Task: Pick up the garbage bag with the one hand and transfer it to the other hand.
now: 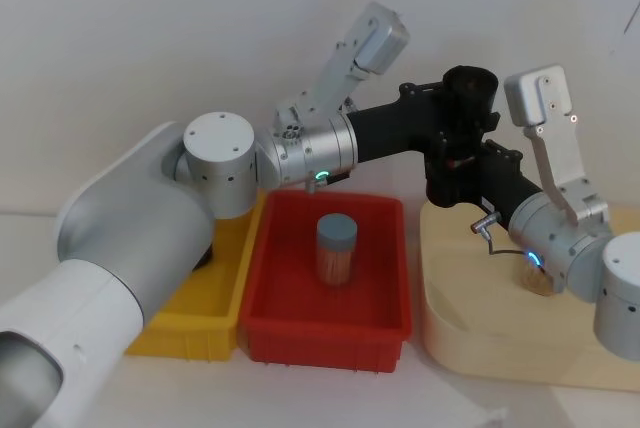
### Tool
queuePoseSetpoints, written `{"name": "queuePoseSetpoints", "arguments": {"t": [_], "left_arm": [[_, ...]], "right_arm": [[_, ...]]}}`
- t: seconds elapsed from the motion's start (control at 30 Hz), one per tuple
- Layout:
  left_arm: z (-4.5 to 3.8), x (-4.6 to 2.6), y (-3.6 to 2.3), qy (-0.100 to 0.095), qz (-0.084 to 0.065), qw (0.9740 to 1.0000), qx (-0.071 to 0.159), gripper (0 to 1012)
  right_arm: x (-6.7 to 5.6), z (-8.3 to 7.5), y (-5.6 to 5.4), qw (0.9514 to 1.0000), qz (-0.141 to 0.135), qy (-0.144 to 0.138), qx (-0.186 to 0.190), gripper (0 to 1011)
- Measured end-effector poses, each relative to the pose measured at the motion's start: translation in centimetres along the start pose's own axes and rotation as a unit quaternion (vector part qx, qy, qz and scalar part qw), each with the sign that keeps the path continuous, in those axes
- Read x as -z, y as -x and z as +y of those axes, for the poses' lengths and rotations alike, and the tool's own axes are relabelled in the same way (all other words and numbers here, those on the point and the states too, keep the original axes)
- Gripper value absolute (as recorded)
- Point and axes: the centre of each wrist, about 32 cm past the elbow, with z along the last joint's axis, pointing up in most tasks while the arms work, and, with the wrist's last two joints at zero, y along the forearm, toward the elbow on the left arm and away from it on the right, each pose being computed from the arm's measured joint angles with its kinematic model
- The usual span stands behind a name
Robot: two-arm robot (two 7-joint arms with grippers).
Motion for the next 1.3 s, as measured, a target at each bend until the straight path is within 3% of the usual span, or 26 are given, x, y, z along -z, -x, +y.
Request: {"name": "queuePoseSetpoints", "arguments": {"t": [0.97, 1.3], "left_arm": [[0.00, 0.00, 0.00, 0.000, 0.000, 1.0000, 0.000, 506], [-0.01, 0.00, 0.01, 0.000, 0.000, 1.0000, 0.000, 785]], "right_arm": [[-0.11, 0.21, 0.13, 1.0000, 0.001, 0.000, 0.000, 516], [-0.12, 0.22, 0.15, 1.0000, 0.001, -0.001, 0.000, 513]]}}
